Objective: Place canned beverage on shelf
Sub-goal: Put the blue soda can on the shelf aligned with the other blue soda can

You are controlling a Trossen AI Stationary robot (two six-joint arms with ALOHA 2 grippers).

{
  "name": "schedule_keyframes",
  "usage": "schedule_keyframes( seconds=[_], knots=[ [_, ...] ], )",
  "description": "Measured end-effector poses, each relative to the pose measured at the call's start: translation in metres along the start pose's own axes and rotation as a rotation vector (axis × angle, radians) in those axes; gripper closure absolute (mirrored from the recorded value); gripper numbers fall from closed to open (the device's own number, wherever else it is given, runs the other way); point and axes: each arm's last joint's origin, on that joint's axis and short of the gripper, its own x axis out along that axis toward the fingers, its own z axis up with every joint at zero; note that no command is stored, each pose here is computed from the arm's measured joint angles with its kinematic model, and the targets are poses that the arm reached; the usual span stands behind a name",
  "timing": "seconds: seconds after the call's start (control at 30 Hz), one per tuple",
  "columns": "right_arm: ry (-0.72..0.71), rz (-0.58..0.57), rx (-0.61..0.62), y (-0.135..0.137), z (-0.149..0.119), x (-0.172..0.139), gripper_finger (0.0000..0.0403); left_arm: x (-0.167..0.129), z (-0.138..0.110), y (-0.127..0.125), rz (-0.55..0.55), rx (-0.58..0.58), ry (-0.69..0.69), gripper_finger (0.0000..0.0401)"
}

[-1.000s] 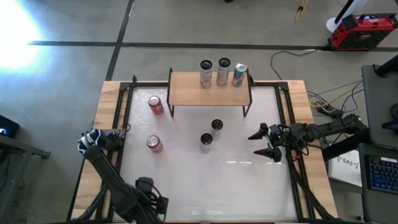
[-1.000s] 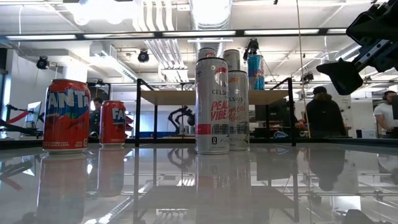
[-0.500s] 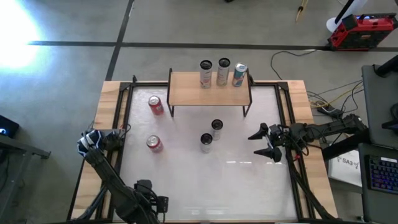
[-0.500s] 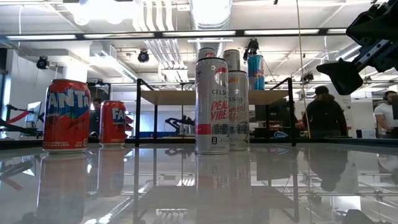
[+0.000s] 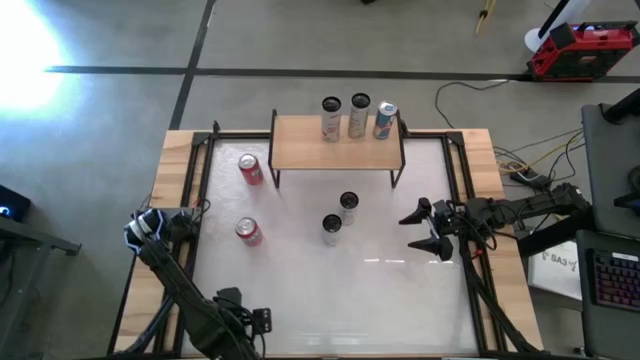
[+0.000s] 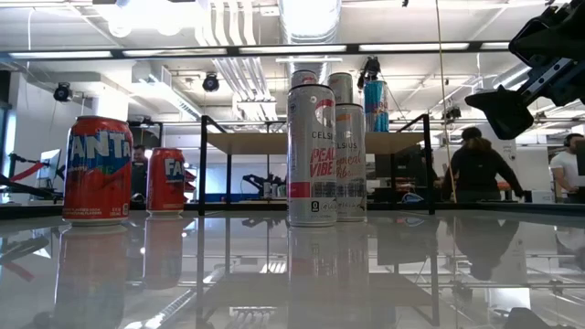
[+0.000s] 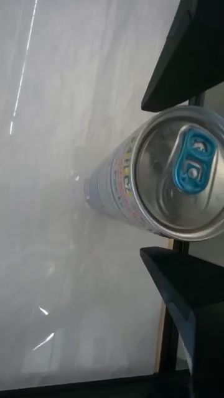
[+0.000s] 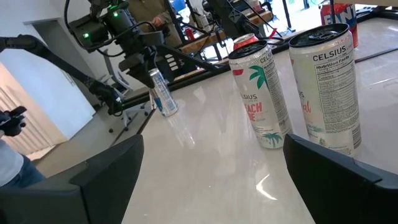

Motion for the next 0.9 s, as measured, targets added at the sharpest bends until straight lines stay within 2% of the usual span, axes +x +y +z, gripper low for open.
schedule_keyframes(
  seconds=[0.13,0.37,0.67,0.9],
  knots=[
    [0.0,0.0,0.0,0.0,0.0,0.0,0.0033,0.0007,-0.0004,-0.0002,-0.003,0.0,0.004,0.0087],
    [0.0,0.0,0.0,0.0,0.0,0.0,0.0033,0.0014,-0.0008,0.0014,0.0,0.004,0.001,0.0184],
    [0.0,0.0,0.0,0.0,0.0,0.0,0.0033,0.0014,-0.0008,0.0015,0.001,0.035,0.0,0.0184],
    [0.0,0.0,0.0,0.0,0.0,0.0,0.0033,-0.0074,0.0081,-0.0037,-0.009,0.125,0.018,0.0184]
  ],
)
